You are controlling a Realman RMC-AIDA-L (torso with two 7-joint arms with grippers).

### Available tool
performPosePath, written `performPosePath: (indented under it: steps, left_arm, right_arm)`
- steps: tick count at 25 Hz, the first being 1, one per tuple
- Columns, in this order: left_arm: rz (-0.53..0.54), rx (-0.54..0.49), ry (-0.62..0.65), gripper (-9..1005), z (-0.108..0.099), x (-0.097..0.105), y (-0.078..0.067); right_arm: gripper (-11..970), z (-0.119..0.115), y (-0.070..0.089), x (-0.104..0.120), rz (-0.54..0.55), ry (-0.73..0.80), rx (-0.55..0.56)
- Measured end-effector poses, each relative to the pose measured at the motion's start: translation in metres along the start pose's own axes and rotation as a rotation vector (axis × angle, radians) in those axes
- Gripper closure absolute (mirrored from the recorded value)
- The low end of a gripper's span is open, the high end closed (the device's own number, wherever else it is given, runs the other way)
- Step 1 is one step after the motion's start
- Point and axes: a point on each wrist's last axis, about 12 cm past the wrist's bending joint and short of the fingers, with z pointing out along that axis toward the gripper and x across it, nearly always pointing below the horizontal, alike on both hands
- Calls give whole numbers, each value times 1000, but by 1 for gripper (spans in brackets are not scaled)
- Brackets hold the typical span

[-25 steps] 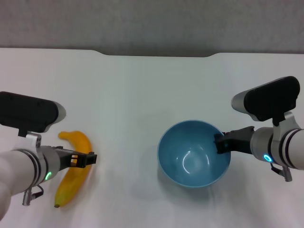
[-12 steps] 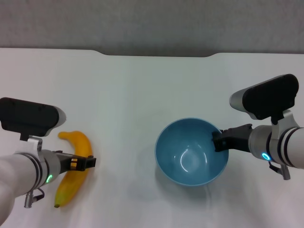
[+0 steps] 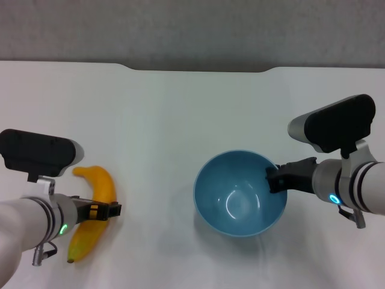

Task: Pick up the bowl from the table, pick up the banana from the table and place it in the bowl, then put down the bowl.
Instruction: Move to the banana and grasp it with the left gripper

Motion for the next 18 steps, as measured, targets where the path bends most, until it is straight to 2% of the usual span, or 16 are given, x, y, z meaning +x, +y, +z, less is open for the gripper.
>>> performPosePath:
  steps: [18]
  left_arm:
    - [8, 4, 7, 102, 2, 0, -2]
  right_arm:
    - [916, -1, 1, -2, -5, -10, -2]
